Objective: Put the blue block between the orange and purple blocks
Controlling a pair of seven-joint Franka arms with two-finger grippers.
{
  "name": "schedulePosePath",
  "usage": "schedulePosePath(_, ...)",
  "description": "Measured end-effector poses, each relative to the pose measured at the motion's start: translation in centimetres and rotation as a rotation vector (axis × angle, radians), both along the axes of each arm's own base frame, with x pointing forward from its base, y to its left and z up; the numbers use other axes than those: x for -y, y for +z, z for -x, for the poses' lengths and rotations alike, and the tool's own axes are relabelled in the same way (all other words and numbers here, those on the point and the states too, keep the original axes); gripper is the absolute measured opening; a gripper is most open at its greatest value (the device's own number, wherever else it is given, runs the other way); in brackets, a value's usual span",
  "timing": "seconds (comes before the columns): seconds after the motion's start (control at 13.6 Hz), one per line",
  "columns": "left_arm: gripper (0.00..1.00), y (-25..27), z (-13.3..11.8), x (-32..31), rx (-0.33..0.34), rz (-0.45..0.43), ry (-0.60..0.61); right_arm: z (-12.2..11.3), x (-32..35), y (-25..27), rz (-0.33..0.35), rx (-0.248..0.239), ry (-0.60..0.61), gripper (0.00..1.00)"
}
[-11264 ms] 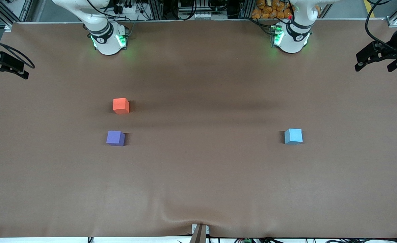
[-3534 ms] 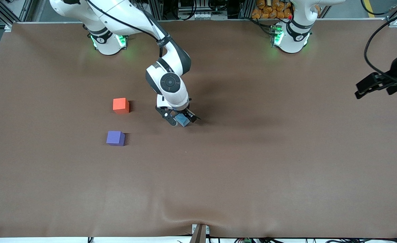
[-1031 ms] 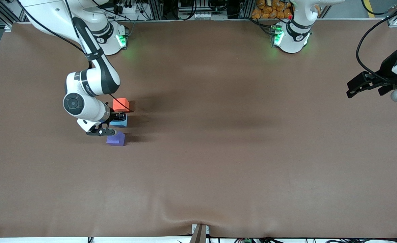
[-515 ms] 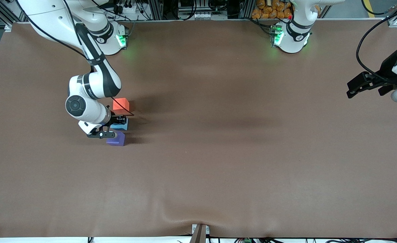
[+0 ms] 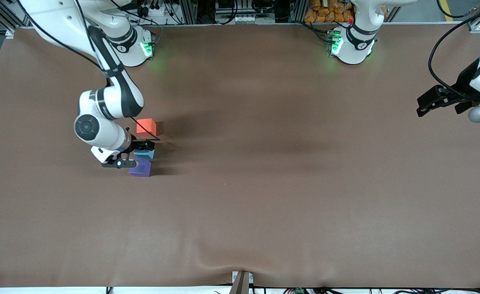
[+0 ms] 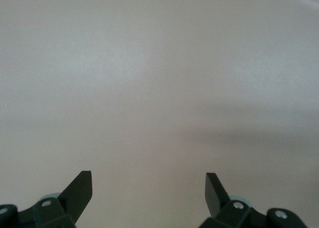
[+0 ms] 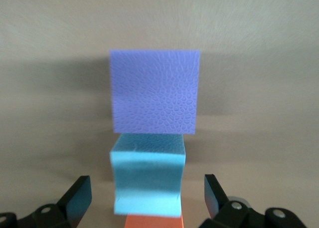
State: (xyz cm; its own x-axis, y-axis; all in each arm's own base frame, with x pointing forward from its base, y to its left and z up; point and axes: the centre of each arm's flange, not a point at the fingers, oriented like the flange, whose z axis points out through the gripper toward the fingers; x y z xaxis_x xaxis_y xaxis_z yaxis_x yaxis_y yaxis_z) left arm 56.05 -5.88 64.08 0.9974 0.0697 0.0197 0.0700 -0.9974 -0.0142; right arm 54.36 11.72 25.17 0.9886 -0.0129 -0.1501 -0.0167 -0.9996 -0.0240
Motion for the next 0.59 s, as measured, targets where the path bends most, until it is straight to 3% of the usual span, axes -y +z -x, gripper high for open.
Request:
schedulePosePath(0.37, 1.00, 0.5, 0.5, 0.1, -0.003, -0.001, -0.001, -1.7, 3.8, 14.6, -0.025, 0.087, -0.063, 1.00)
schedulePosePath(0.59, 1.00, 0.5, 0.6, 0.2, -0.005, -0.001, -0.004, -2.0, 8.0, 22.9, -0.032, 0.071, -0.085, 1.00)
